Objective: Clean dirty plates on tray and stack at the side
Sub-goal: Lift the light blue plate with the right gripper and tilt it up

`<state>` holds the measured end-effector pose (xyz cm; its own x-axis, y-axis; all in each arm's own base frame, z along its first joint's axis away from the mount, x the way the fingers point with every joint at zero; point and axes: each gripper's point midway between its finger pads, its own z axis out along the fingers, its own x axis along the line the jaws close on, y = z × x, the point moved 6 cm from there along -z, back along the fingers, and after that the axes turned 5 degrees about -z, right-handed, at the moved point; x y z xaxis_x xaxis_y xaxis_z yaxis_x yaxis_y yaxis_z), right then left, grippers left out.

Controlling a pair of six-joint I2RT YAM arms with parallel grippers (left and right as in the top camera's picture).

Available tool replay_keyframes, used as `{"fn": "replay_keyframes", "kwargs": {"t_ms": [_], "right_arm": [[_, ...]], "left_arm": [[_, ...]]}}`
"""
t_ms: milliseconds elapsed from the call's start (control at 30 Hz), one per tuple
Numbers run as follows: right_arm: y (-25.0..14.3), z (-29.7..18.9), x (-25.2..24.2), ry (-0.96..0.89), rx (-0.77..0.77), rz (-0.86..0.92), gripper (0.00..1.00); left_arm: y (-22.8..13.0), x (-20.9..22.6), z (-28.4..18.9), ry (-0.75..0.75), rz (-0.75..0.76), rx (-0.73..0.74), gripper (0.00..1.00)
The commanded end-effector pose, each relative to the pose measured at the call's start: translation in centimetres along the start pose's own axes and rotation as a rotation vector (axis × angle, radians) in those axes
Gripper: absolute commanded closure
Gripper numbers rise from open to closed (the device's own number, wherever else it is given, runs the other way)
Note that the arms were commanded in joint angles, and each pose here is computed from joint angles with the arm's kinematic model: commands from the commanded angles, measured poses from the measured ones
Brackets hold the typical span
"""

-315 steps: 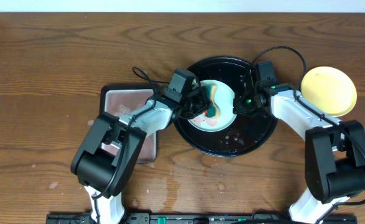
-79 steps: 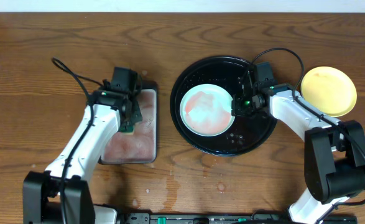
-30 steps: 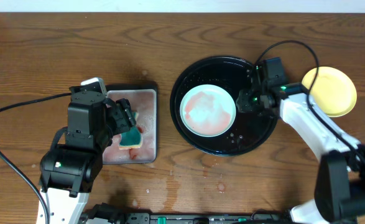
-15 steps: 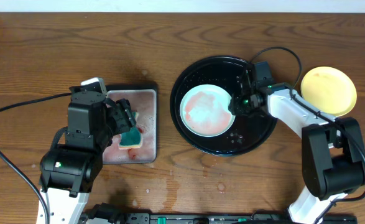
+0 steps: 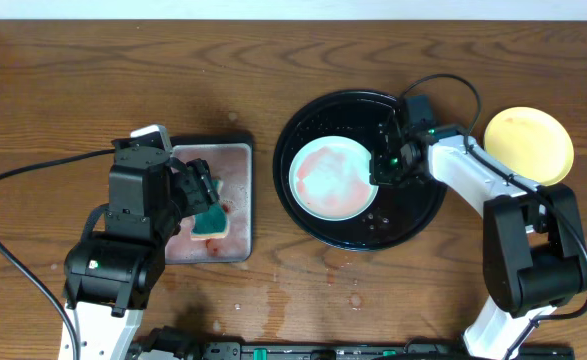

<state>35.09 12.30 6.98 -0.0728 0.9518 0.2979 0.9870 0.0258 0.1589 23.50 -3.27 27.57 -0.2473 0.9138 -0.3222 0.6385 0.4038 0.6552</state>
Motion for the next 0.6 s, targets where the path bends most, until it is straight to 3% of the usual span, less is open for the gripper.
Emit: {"fn": "replay_keyframes", "kwargs": {"t_ms": [0,233,567], "right_arm": [[3.5,-5.8,0.4,-0.128,-0.158,-0.024,0.99],[4.3,-13.0,-0.4,-0.368,-0.271,-0.011,0.99],[3.4,-15.4,-0.4,-0.628,-0.334,-0.012,0.99]], "left_arm": [[0.5,-0.2,-0.4,-0.004,0.016,-0.012,0.26],[0.5,-0.2,-0.4,-0.004,0.015,-0.011,0.26],[0.5,-0.2,-0.4,-0.004,0.015,-0.012,0.26]]}}
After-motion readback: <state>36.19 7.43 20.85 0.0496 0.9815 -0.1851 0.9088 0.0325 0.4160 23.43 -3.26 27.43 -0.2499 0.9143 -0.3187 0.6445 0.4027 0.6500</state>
